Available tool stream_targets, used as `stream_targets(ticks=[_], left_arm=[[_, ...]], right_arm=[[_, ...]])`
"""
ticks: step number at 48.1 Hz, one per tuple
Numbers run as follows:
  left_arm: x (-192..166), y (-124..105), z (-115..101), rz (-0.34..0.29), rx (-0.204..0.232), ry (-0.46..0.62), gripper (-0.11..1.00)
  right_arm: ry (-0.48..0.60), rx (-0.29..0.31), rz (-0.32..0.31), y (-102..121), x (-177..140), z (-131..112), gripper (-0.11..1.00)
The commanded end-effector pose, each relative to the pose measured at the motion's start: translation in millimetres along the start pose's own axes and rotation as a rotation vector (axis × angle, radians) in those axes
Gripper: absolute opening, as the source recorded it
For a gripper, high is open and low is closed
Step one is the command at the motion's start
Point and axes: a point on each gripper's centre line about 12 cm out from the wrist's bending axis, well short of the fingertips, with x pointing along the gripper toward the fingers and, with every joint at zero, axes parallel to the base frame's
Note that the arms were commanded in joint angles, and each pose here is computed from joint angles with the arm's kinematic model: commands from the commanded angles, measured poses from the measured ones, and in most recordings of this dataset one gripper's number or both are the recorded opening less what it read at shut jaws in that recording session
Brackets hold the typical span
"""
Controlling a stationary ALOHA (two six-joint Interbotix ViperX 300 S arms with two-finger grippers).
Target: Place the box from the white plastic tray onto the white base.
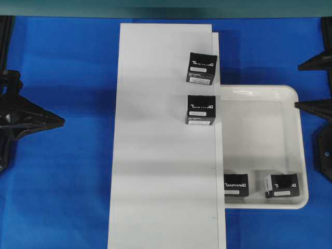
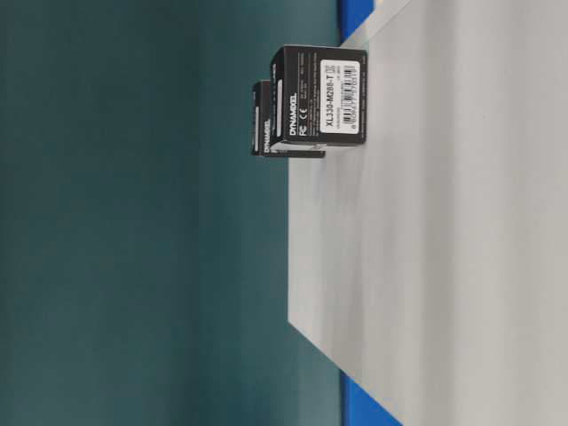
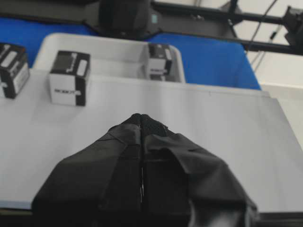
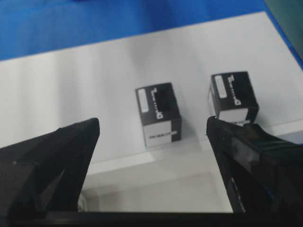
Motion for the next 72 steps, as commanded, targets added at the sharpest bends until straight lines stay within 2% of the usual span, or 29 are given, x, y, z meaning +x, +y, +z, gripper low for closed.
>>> stream_targets(ticks=[1,14,72], left_arm=[[1.0,-1.5,13.2,-0.005,0.003,-0.038,-0.07],[1.0,-2.4,14.5,-0.009,0.008,-0.050,-0.07],[1.0,-2.6,13.9,-0.010,0.005,-0.045,-0.07]], right_arm=[[-0.023,0.001,0.000,0.2,-5.1,1.1,0.99],[-0.021,0.005,0.000,0.1,-6.2,-5.3,0.99],[-0.034,0.005,0.000,0.1,-10.1,-4.5,0.99]])
